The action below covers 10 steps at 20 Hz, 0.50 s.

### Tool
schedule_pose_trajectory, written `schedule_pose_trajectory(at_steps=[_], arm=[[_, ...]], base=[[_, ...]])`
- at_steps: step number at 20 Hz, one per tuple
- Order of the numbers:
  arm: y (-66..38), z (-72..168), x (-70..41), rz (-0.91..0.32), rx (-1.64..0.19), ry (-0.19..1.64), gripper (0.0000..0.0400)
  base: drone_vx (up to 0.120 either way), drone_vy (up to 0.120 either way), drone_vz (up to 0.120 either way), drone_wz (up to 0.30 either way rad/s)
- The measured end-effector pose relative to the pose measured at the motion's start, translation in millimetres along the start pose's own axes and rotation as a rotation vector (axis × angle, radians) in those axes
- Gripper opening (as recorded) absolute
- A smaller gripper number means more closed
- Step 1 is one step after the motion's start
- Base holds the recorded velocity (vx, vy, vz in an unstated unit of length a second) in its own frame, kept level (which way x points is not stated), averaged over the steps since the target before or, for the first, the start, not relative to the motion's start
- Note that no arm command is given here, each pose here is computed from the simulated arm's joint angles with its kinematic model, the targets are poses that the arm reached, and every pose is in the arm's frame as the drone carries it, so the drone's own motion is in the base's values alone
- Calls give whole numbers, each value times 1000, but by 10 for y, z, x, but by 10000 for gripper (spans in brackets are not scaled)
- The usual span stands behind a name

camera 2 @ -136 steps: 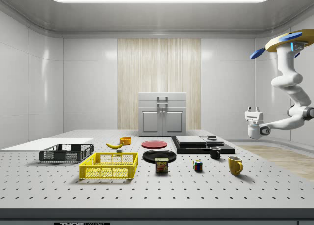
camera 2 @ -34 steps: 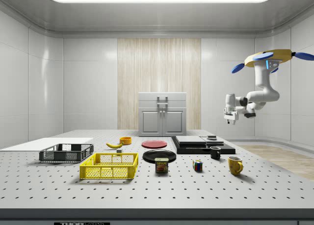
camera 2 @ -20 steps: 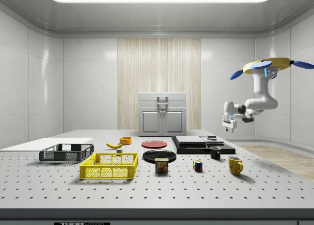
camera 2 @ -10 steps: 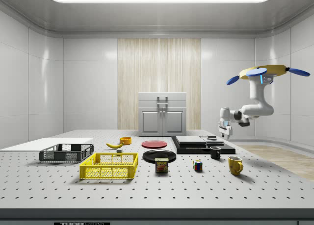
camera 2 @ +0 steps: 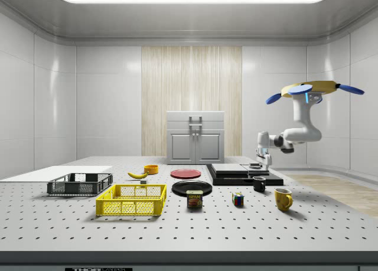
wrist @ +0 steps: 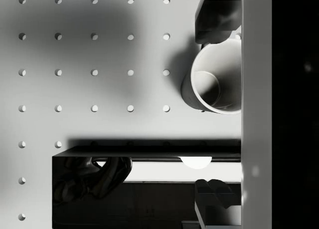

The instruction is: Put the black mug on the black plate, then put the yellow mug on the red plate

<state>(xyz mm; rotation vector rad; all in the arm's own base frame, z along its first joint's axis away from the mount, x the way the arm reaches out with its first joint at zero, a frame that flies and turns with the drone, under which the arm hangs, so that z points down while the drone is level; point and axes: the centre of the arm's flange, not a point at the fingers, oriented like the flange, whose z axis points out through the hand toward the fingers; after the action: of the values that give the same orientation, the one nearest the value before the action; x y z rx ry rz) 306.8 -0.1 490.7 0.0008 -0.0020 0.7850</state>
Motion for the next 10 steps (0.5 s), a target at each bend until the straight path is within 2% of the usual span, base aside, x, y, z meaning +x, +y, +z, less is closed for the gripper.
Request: schedule_pose_trajectory(at_steps=[2, 4, 9, 10], arm=[[0, 0, 0, 0, 0, 0, 400], [0, 0, 0, 0, 0, 0, 400], [0, 0, 0, 0, 0, 0, 400], [0, 0, 0, 0, 0, 0, 400]], base=[[120, -80, 0, 0], [120, 0, 0, 0], [8, 0, -120, 0], [0, 120, -120, 0]])
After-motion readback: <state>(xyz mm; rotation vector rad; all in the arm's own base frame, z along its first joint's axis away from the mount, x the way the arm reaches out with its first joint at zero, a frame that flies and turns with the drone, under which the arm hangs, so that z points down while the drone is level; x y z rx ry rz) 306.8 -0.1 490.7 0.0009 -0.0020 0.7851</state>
